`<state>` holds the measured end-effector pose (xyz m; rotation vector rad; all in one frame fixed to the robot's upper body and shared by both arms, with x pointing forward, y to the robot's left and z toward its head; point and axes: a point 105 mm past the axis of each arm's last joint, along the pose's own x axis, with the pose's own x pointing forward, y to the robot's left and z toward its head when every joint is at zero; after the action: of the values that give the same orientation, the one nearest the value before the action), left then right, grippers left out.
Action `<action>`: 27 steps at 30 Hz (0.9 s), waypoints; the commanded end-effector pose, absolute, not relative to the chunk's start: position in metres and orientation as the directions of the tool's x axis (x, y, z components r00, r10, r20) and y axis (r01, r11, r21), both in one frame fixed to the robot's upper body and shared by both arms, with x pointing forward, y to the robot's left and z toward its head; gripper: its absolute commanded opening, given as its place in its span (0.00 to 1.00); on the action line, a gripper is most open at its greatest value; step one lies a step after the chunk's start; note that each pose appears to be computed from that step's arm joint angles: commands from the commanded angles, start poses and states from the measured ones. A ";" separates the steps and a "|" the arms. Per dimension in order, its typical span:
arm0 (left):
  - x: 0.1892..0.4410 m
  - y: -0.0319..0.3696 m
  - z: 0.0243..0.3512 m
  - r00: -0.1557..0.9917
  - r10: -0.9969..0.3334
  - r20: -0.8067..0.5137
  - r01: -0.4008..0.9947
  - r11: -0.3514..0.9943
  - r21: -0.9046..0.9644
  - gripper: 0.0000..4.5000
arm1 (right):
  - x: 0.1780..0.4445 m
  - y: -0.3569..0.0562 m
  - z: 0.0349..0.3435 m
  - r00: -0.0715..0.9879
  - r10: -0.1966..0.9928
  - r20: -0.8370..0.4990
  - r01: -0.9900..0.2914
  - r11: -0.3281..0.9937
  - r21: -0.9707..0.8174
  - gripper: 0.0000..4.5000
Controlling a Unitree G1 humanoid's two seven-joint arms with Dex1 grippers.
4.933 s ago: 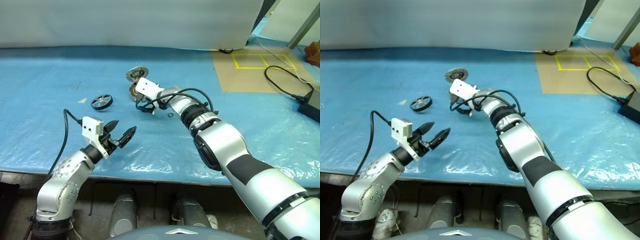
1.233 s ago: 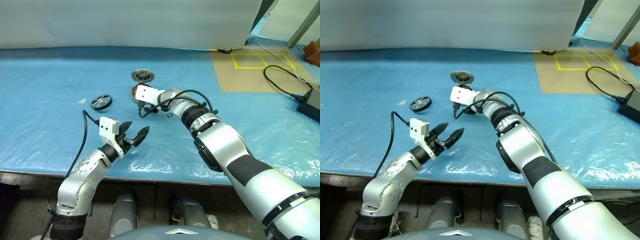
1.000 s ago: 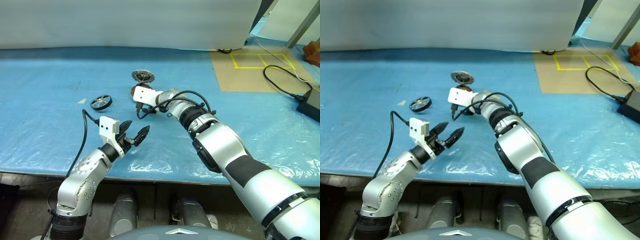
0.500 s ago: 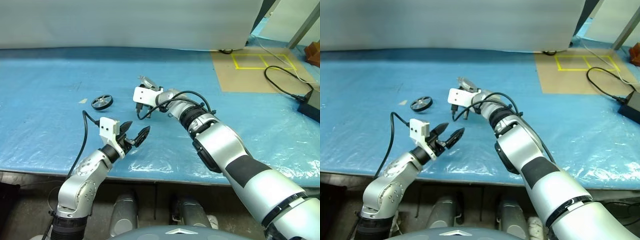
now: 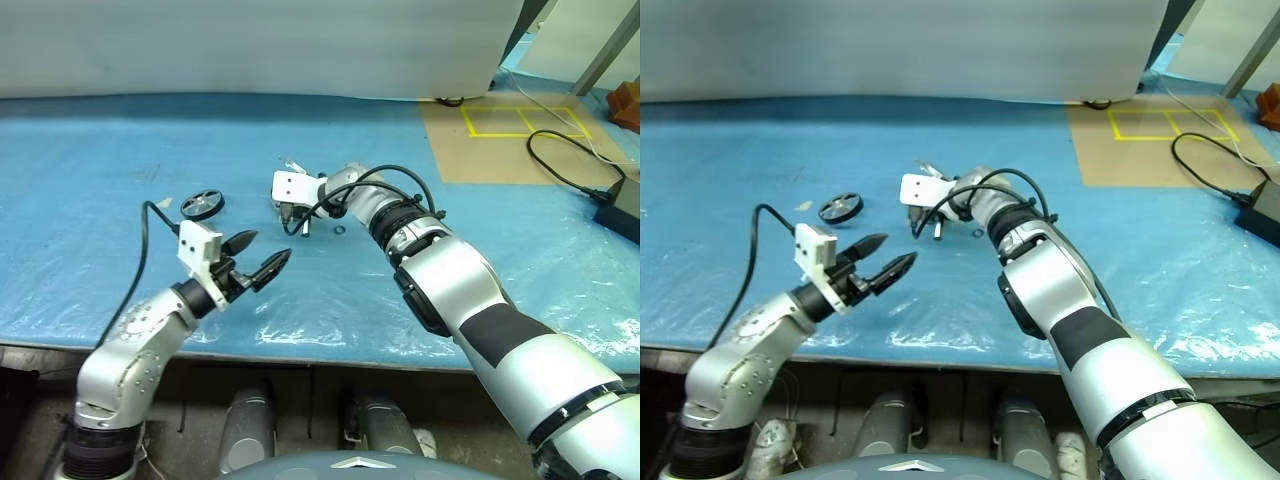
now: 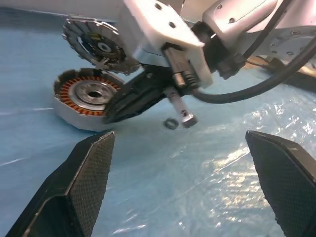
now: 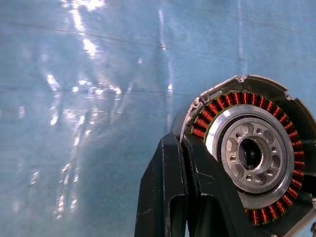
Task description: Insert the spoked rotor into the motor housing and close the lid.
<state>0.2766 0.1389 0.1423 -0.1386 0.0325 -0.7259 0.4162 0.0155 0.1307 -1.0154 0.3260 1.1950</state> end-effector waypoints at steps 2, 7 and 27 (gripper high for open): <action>0.289 0.165 0.159 0.772 -0.633 0.059 0.636 0.766 -0.098 1.00 | 0.401 0.016 0.139 0.229 0.666 -0.710 -0.898 -0.137 -0.418 0.00; 0.298 0.164 0.161 0.771 -0.633 0.067 0.637 0.764 -0.105 1.00 | 0.372 0.011 0.141 -0.025 0.705 -0.709 -0.895 -0.332 -0.299 0.00; 0.307 0.150 0.153 0.750 -0.660 0.049 0.660 0.741 -0.120 1.00 | 0.343 -0.006 0.131 -0.148 0.753 -0.641 -0.718 -0.528 -0.454 0.00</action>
<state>0.3067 0.1538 0.1417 -0.1497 0.0427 -0.7054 0.3432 -0.0194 0.1130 -1.0552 0.0687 1.8429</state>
